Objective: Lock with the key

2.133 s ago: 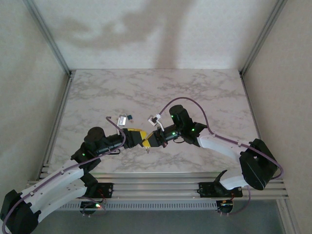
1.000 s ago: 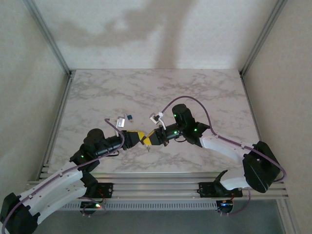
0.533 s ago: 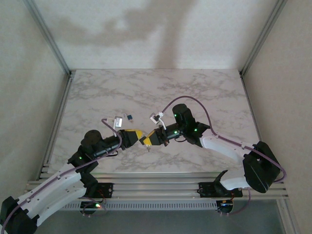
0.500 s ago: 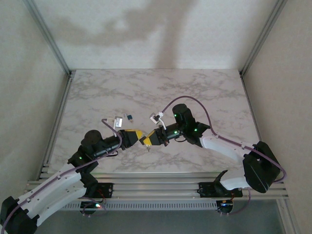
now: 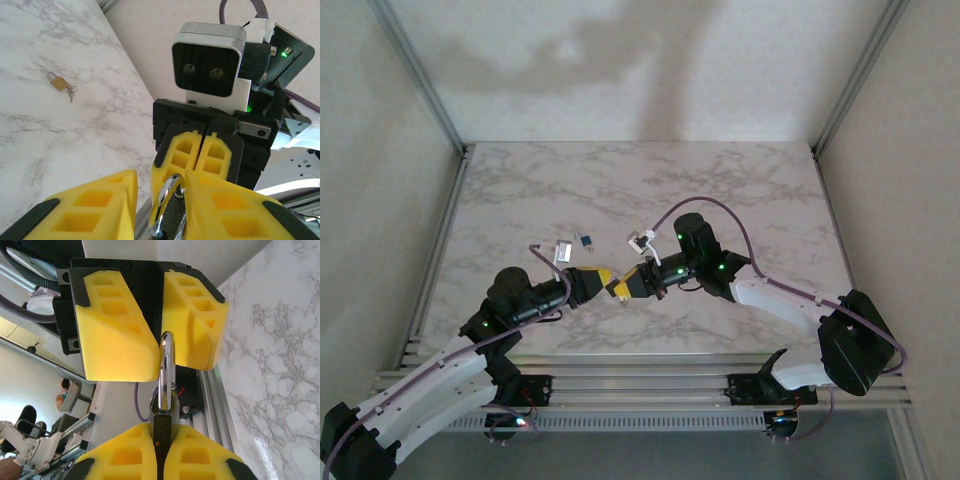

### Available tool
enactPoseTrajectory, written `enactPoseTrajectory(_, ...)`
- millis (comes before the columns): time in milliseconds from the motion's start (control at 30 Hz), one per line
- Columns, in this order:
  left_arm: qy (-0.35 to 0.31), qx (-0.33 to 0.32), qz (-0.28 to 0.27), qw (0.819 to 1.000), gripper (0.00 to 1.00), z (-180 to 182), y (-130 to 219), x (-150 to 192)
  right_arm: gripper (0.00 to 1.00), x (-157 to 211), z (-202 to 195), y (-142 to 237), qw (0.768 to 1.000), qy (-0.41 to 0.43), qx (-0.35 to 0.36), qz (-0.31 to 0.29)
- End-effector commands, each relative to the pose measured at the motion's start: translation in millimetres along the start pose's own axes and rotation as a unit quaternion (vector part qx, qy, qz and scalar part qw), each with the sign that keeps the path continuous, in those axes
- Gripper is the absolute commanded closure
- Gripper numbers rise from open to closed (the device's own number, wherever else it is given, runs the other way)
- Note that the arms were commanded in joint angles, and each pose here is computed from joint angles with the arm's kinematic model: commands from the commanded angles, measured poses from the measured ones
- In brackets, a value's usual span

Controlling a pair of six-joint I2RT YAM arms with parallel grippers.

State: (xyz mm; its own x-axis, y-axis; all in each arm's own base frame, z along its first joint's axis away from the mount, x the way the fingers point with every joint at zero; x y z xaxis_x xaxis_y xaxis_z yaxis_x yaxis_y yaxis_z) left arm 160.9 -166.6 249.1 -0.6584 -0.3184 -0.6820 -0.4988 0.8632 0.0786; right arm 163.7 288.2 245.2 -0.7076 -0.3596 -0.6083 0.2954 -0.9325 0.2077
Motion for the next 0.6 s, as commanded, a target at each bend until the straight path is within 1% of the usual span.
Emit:
enactPoseTrajectory(0, -0.011, -0.001, -0.008, 1.0, 0.71, -0.7, 2.8, -0.4, 1.0, -1.7, 8.3, 4.8, 1.0, 0.018, -0.019, -0.005)
enactPoseTrajectory(167, -0.01, -0.001, -0.007, 1.0, 0.76, 0.2, 2.7, -0.2, 1.0, -2.1, 8.5, 5.0, 1.0, 0.018, -0.021, -0.006)
enactPoseTrajectory(333, -0.011, -0.002, -0.007, 1.0, 0.78, 0.8, 2.3, 0.0, 1.0, -2.0, 10.0, 5.4, 0.999, 0.02, -0.024, -0.006)
enactPoseTrajectory(567, -0.011, 0.0, -0.007, 1.0, 0.85, 0.2, 2.0, -0.5, 1.0, -2.0, 10.3, 5.9, 0.999, 0.019, -0.027, -0.006)
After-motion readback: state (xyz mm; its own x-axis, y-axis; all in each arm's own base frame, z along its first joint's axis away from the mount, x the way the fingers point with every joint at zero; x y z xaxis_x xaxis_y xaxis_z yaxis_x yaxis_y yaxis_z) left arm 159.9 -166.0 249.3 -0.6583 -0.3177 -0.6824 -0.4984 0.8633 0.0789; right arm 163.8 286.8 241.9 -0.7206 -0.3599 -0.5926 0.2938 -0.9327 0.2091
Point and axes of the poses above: each hand's point on the last joint's axis, 136 mm out from that joint toward the fingers, its own y axis back along the fingers, its own z axis along the line the jaws close on, x = y × z, the point moved 7 cm from there along y, back along the fingers, and after that the axes turned 5 degrees about -y, right-handed, at the moved point
